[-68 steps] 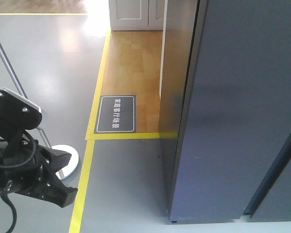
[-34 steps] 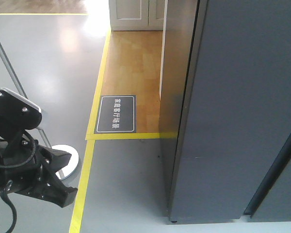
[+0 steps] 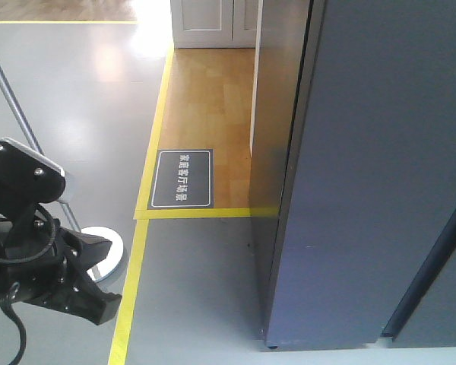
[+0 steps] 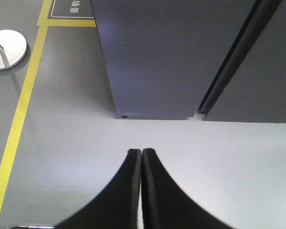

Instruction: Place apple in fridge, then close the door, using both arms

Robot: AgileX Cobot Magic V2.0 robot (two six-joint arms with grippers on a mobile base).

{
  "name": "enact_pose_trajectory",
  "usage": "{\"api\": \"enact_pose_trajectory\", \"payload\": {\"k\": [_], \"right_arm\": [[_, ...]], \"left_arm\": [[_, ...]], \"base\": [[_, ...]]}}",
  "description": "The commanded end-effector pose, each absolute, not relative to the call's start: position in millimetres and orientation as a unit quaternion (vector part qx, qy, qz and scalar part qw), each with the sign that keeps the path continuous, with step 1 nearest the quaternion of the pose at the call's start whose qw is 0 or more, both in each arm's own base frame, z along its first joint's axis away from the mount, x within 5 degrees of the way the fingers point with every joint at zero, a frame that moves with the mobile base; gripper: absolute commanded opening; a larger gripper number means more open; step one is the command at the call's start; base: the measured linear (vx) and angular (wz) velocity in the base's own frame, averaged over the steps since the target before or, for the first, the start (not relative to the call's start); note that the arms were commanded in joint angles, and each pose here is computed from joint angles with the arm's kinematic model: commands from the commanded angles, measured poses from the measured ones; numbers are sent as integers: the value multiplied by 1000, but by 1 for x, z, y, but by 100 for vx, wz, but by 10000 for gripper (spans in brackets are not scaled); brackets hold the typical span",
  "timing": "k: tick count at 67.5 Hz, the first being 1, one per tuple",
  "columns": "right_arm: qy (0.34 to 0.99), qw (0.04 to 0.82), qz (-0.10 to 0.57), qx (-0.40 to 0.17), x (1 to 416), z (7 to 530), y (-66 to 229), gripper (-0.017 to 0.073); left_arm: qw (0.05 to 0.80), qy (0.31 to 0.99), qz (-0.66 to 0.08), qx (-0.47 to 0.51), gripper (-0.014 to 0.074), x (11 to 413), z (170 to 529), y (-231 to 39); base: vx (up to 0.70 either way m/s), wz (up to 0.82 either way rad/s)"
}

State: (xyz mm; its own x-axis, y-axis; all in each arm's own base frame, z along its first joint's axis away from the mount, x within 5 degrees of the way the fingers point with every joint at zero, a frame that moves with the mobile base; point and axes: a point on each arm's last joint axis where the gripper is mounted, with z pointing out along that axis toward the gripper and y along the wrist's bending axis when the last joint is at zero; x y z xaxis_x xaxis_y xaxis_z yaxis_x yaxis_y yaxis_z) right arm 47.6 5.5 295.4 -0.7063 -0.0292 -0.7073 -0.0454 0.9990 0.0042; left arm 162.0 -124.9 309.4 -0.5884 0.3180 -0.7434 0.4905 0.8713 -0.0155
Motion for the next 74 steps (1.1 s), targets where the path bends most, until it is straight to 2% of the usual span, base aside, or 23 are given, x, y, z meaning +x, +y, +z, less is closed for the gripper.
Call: {"api": "enact_pose_trajectory", "payload": {"k": [1, 18, 28, 55, 74], "right_arm": [[912, 411, 4, -19, 51, 305, 4, -3], [912, 411, 4, -19, 51, 305, 4, -3], [912, 411, 4, -19, 51, 305, 4, -3], [912, 409, 6, -19, 51, 305, 5, -3], [913, 407, 6, -19, 51, 305, 5, -3]], "left_arm": [[429, 866, -132, 222, -6, 163, 324, -126], [436, 862, -126, 226, -6, 162, 326, -124], [475, 850, -126, 189, -6, 157, 327, -101], [607, 784, -111, 67, -6, 102, 261, -29], [668, 741, -73, 6, -6, 67, 229, -7]], "base": [[0, 0], [0, 0], [0, 0], [0, 0], [0, 0]]}}
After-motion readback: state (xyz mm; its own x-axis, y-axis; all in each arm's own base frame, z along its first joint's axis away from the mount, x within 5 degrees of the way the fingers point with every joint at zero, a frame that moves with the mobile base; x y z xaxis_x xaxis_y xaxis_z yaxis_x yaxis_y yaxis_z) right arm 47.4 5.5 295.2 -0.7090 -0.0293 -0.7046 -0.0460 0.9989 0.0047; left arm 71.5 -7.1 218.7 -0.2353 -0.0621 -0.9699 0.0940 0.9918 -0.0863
